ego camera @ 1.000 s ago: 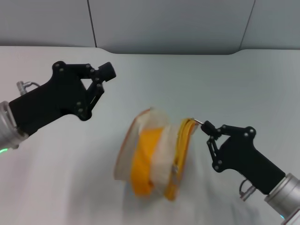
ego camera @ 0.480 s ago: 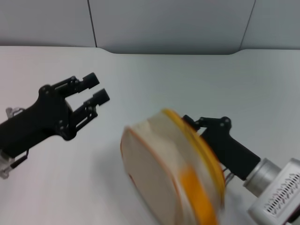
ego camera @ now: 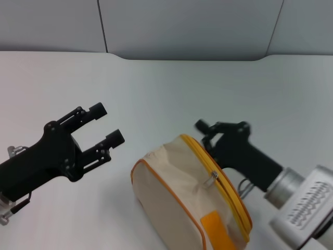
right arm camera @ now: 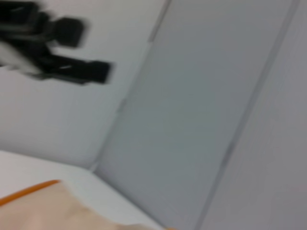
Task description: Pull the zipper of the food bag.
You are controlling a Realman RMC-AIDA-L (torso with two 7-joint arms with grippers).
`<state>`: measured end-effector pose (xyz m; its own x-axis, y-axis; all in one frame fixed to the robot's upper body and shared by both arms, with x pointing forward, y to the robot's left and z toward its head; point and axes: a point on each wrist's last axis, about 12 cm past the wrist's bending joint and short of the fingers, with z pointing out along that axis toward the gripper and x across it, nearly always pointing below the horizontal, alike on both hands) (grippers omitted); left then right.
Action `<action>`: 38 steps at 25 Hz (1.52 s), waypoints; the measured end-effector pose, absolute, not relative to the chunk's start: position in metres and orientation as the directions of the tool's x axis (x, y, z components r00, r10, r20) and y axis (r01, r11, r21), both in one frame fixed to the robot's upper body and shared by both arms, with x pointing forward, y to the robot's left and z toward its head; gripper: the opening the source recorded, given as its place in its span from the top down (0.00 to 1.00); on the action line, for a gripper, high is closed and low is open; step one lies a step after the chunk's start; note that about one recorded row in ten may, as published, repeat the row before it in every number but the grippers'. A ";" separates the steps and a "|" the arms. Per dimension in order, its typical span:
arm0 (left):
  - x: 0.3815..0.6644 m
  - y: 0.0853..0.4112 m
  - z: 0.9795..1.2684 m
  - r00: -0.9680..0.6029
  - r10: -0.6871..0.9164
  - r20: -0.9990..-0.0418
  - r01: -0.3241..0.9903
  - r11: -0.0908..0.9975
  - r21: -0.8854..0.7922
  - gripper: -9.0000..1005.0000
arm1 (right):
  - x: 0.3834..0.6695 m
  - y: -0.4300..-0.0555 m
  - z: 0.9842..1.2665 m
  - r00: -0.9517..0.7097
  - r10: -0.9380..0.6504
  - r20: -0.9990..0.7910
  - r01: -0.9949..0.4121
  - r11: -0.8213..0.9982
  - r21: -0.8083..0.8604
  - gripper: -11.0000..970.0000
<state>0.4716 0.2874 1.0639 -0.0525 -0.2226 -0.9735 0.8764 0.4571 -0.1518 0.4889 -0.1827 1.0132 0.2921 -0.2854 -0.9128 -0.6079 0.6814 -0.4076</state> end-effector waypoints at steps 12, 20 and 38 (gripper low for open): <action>0.473 0.283 1.061 0.008 -0.019 -1.000 0.939 0.343 0.001 0.27 | 0.481 -0.275 1.042 0.150 0.111 -0.982 -0.704 0.710 -0.027 0.98; 0.489 0.280 1.073 -0.006 0.055 -0.998 0.969 0.247 0.008 0.27 | 0.459 -0.315 1.086 -0.076 0.151 -0.986 -0.944 0.307 0.120 0.98; 0.495 0.273 1.081 0.012 0.074 -0.997 0.983 0.179 0.025 0.27 | 0.470 -0.300 1.081 -0.151 0.001 -0.989 -0.967 0.210 0.147 0.27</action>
<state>0.4951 0.2730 1.0810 0.0122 0.0744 -0.9972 0.9834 0.1794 0.0254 0.4703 -0.2996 1.0810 -0.1505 0.0007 -0.9886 -0.9666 0.2095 0.1473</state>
